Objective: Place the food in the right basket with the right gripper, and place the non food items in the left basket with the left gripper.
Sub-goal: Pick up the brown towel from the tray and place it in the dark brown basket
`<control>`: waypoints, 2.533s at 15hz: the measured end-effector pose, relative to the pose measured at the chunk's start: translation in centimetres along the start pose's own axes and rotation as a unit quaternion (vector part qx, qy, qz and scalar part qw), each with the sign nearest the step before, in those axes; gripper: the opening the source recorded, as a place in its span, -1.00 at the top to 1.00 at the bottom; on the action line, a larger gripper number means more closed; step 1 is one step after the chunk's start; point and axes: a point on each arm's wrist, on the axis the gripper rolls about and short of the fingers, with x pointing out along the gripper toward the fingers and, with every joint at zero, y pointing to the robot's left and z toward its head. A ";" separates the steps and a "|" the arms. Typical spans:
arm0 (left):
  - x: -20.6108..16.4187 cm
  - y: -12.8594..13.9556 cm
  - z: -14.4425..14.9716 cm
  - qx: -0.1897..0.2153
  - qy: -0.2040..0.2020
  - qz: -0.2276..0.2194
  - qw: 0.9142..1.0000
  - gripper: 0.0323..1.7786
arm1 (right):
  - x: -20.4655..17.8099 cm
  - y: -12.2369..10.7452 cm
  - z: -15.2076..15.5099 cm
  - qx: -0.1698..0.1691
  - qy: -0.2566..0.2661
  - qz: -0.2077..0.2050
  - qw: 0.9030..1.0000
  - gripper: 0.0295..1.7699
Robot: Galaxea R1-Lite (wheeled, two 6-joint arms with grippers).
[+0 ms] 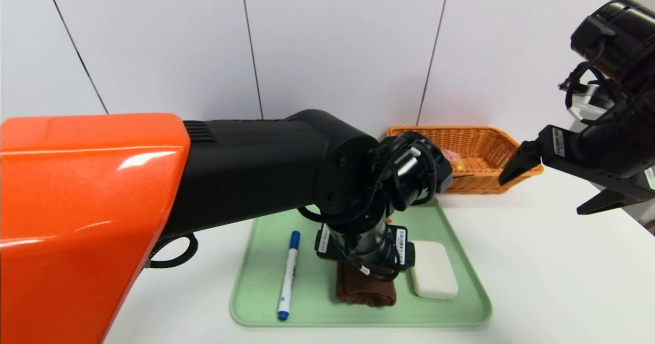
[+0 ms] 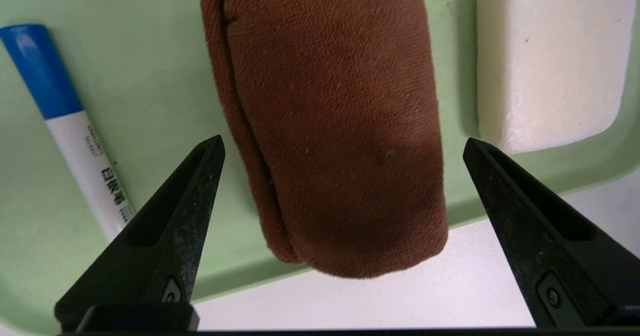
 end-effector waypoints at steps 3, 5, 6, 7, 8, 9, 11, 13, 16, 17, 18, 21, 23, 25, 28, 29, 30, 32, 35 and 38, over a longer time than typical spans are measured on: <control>0.6 -0.2 0.1 -0.001 -0.003 -0.004 1.000 -0.90 | 0.2 0.1 0.0 0.000 0.002 0.000 1.000 -0.92; 1.2 -0.3 0.0 -0.001 0.001 -0.001 1.000 -0.90 | 0.2 0.1 0.0 -0.001 0.003 -0.001 1.000 -0.92; 1.4 -0.3 -0.1 0.000 0.003 0.001 1.000 -0.90 | 0.2 0.1 0.1 -0.001 0.002 -0.001 1.000 -0.92; 1.6 -0.4 -0.1 0.001 0.006 0.003 1.000 -0.90 | 0.1 0.1 0.1 -0.001 0.002 -0.001 1.000 -0.92; 1.9 -0.4 -0.2 0.002 0.009 0.006 1.000 -0.90 | 0.1 0.1 0.0 -0.001 0.002 0.000 1.000 -0.92; 2.0 -0.4 -0.2 0.003 0.010 0.008 1.000 -0.90 | 0.1 0.1 0.0 -0.001 0.002 0.000 1.000 -0.92; 2.3 -0.3 -0.3 0.003 0.013 0.011 1.000 -0.90 | 0.1 0.1 0.0 -0.002 0.004 0.002 1.000 -0.92; 2.6 -0.4 -0.3 0.003 0.015 0.013 1.000 -0.90 | 0.1 0.1 0.0 -0.002 0.004 0.003 1.000 -0.92; 2.8 -0.4 -0.4 0.005 0.018 0.015 1.000 -0.90 | 0.0 0.0 0.0 -0.002 0.003 0.003 1.000 -0.92; 2.9 -0.4 -0.4 0.005 0.019 0.016 1.000 -0.90 | 0.0 0.0 -0.1 -0.002 0.003 0.003 1.000 -0.92; 3.0 -0.4 -0.4 0.005 0.020 0.017 1.000 -0.90 | 0.0 -0.1 -0.1 -0.001 0.004 0.003 1.000 -0.92; 3.3 -0.2 -0.5 0.004 0.024 0.021 0.999 -0.42 | -0.2 -0.1 -0.2 -0.002 0.003 0.004 1.000 -0.92; 3.3 -0.2 -0.5 0.004 0.024 0.022 0.999 -0.13 | -0.2 -0.1 -0.3 -0.002 0.002 0.004 1.000 -0.92; 3.2 -0.2 -0.5 0.004 0.023 0.021 1.000 0.09 | -0.2 -0.1 -0.3 -0.003 0.003 0.004 1.000 -0.92; 2.1 -0.1 -0.3 0.004 0.017 0.013 1.000 0.48 | -0.2 -0.1 -0.4 -0.004 0.004 0.004 1.000 -0.92; 1.4 0.1 -0.3 0.008 0.018 0.012 1.000 0.48 | -0.2 -0.1 -0.4 -0.004 0.004 0.004 1.000 -0.92; 0.6 0.3 -0.3 0.013 0.019 0.009 1.000 0.48 | -0.3 0.0 -0.4 -0.005 0.003 0.005 1.000 -0.92; -1.0 0.5 -0.1 0.014 0.007 -0.001 1.000 0.48 | -0.4 0.0 -0.5 -0.006 0.002 0.007 1.000 -0.92; -4.4 1.1 0.3 0.010 -0.020 -0.023 0.999 0.48 | -0.7 -0.1 -0.6 -0.005 -0.001 0.009 1.000 -0.92; -8.5 3.3 1.5 0.015 -0.066 -0.041 0.997 0.48 | -1.0 -0.2 -0.8 -0.005 -0.004 0.012 1.000 -0.92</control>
